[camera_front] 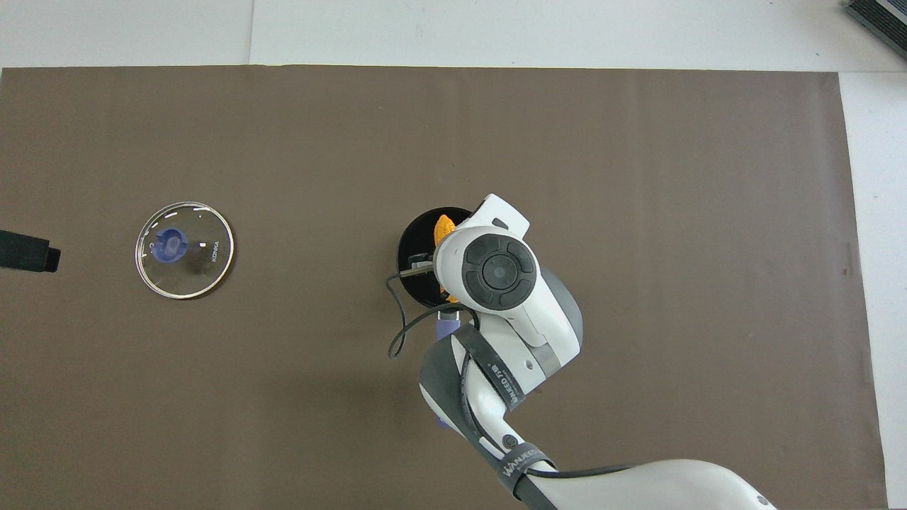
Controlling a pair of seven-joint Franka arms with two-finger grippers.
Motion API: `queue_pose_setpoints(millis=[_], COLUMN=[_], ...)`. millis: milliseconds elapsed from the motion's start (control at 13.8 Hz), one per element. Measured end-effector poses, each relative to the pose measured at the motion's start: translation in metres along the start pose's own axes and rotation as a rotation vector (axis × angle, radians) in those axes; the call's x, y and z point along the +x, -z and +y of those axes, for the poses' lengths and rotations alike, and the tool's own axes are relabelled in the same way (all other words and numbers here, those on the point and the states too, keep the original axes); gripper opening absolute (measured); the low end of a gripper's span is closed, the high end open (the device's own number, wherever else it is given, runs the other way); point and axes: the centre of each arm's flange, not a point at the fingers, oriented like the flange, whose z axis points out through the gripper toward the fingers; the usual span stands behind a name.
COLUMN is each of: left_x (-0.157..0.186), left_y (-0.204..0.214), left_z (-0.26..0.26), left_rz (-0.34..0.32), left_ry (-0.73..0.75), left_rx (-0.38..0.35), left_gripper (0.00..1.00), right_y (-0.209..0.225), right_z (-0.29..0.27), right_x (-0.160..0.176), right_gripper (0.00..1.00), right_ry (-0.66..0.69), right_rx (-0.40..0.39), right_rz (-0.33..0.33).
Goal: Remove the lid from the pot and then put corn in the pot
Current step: 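Lower the corn into the pot and open the right gripper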
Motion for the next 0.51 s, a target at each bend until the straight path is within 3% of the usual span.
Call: queue_pose_setpoints(millis=[505], left_x=[0.0], left_y=[0.0], left_z=[0.0], left_rz=[0.0], left_ry=[0.0], left_rx=[0.0], left_gripper=[1.0], right_y=[-0.02], right_z=[-0.004], right_x=[-0.003], right_gripper=[0.39], right_ry=[0.006], right_rx=[0.004], right_rz=[0.003])
